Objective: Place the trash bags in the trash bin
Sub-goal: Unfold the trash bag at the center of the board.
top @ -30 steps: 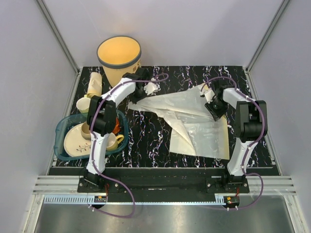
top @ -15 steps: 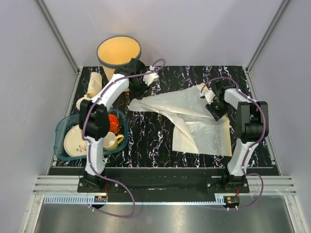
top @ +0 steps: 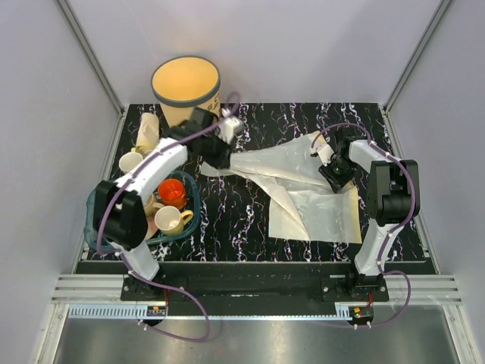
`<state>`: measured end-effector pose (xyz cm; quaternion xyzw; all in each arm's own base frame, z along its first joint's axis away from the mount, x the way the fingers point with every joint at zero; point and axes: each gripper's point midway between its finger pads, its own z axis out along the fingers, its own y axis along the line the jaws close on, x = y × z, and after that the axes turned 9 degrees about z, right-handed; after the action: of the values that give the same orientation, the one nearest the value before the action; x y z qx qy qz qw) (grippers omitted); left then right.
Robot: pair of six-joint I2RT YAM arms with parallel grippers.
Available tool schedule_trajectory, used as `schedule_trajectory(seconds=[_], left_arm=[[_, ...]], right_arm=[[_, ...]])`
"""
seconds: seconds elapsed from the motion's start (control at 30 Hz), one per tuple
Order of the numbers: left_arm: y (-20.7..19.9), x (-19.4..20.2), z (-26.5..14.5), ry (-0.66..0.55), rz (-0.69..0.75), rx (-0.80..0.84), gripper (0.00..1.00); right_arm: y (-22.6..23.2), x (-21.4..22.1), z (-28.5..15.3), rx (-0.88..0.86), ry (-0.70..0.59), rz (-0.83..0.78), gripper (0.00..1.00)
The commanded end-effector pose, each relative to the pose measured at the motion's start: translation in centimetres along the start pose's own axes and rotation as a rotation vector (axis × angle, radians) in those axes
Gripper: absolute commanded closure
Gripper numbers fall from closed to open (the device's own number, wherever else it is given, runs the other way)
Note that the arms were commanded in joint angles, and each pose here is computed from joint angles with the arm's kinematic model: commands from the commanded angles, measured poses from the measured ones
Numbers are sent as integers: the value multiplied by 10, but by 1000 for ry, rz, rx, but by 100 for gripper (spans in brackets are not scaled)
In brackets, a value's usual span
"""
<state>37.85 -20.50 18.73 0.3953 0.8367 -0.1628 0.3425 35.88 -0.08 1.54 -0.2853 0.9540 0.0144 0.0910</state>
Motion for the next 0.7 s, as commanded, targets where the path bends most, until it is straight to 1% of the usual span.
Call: schedule_trajectory(seconds=[0.0,0.03,0.13,0.33,0.4,0.57,0.67], left_arm=[[-48,37,54,126,-83,152,68],[-59,37,67,137,-94,178,67],[-74,17,90,104,-68,200,64],[-88,-24,118,-16,-64,237,56],[-90,-27,128,-20,-89,233,55],[-89,-44,146,-49,-84,217,52],[-88,-32,162,-5,-112,216,52]], right_arm=[[6,-8,-9,-22,-40,-14,57],[6,-8,-10,-23,-41,-12,57],[6,-8,-10,-22,-37,-17,57],[5,-10,-12,-21,-44,-27,57],[4,-10,-12,-21,-41,-34,57],[3,-11,-13,-20,-42,-42,57],[3,-12,-13,-22,-43,-43,57]])
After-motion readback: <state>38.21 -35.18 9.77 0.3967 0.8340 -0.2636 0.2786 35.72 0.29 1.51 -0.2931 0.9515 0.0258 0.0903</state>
